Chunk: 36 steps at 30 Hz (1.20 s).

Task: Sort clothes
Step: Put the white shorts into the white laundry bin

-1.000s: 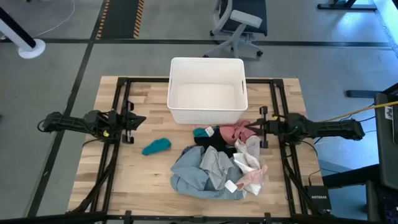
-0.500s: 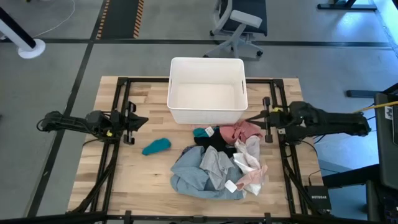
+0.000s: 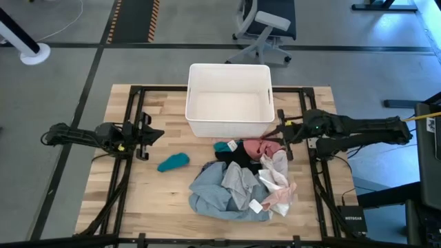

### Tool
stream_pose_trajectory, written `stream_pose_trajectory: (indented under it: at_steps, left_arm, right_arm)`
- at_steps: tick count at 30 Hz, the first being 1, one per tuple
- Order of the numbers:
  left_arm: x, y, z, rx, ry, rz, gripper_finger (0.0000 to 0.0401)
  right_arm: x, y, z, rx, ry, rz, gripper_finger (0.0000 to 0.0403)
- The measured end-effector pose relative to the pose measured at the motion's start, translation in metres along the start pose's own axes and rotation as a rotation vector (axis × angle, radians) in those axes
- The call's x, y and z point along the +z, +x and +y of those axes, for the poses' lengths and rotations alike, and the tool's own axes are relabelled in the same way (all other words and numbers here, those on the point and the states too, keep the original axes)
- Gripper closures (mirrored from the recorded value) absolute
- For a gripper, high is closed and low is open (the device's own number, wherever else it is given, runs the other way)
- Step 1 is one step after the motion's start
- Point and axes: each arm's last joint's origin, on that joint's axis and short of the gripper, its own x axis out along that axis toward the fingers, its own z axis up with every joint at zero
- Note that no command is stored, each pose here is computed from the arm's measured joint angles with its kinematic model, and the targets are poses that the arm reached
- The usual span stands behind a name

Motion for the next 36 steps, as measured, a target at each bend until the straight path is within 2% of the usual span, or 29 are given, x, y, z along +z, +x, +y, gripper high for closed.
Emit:
stream_pose_trajectory:
  at_steps: [10, 17, 28, 32, 36]
  left_arm:
    - [0.000, 0.000, 0.000, 0.000, -0.001, -0.004, 0.0400]
    - [0.001, 0.000, 0.000, 0.000, -0.004, -0.005, 0.0400]
    - [0.002, 0.000, 0.000, 0.001, 0.001, -0.016, 0.0400]
    - [0.004, 0.000, 0.000, 0.003, 0.013, -0.035, 0.0400]
    - [0.004, 0.000, 0.000, 0.004, 0.018, -0.042, 0.0400]
  right_arm:
    - [0.052, 0.007, 0.027, 0.076, -0.077, 0.171, 0.0375]
    - [0.076, 0.021, 0.064, 0.123, -0.077, 0.232, 0.0375]
    - [0.055, 0.076, 0.122, 0.203, 0.043, 0.426, 0.0375]
    - [0.043, 0.094, 0.122, 0.255, 0.080, 0.545, 0.0364]
    - [0.047, 0.087, 0.112, 0.269, 0.093, 0.677, 0.0325]
